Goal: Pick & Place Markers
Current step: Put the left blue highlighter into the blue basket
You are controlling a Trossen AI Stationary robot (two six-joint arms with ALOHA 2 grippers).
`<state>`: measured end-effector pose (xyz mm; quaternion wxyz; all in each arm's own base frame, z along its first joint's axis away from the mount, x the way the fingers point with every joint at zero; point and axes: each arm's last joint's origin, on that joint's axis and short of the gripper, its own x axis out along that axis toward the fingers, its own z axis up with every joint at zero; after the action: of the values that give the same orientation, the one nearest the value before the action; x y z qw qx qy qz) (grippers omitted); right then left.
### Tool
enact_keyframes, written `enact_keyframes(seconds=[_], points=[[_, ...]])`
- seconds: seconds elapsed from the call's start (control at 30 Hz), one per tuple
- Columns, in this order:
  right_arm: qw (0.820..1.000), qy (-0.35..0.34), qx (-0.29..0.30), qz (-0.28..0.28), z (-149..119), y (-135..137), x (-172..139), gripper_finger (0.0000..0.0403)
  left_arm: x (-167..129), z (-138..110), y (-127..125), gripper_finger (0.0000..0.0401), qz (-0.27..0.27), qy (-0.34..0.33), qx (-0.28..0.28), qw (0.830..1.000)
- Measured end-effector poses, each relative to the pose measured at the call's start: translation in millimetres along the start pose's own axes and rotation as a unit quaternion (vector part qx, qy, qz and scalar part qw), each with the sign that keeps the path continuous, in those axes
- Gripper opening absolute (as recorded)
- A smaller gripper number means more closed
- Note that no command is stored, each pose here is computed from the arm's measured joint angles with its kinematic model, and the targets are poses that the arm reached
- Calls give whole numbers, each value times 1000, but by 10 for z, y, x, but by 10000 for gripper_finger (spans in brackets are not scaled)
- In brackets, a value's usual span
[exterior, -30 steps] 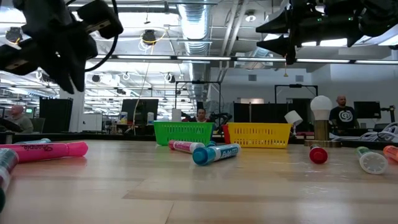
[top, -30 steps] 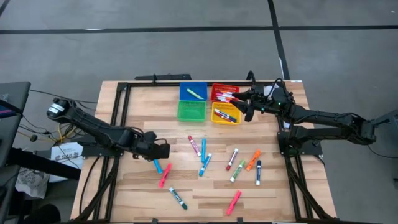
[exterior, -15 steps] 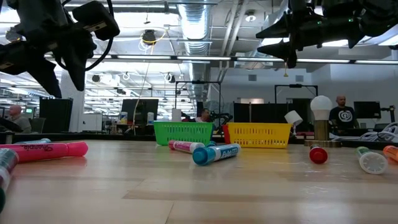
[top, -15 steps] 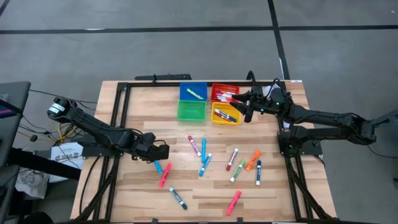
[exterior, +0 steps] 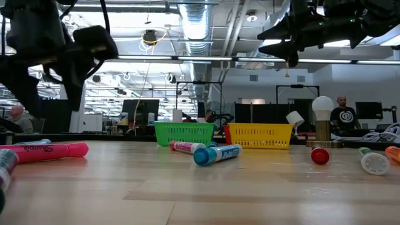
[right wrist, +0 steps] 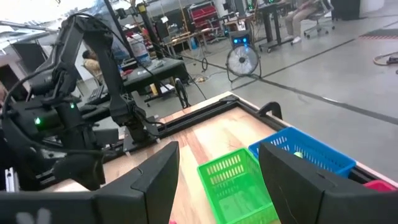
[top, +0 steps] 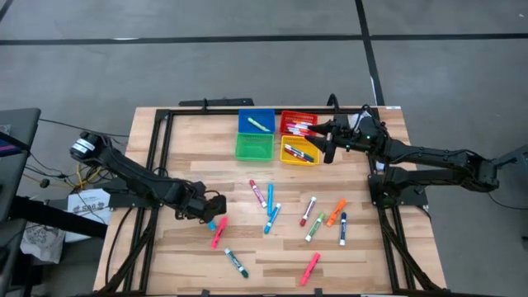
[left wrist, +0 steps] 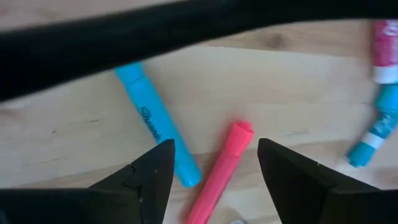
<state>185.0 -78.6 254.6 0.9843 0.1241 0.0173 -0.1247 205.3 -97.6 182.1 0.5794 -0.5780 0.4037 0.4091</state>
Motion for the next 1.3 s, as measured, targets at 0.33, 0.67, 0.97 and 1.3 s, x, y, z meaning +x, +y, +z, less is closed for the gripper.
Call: enact_keyframes(seconds=[0.33,0.67,0.97,1.3], points=[[1000,-3,-2,1,5,2,0,209,69,-104,55,212,28,14,-29,999],[1000,-2,-2,0,3,0,0,209,189,-41,209,201,52,-3,-63,997],[1000,0,-1,0,0,0,0,209,200,-17,199,191,47,-9,-68,997],[1000,1,-1,-1,-3,0,0,209,236,-8,221,186,53,-13,-71,996]])
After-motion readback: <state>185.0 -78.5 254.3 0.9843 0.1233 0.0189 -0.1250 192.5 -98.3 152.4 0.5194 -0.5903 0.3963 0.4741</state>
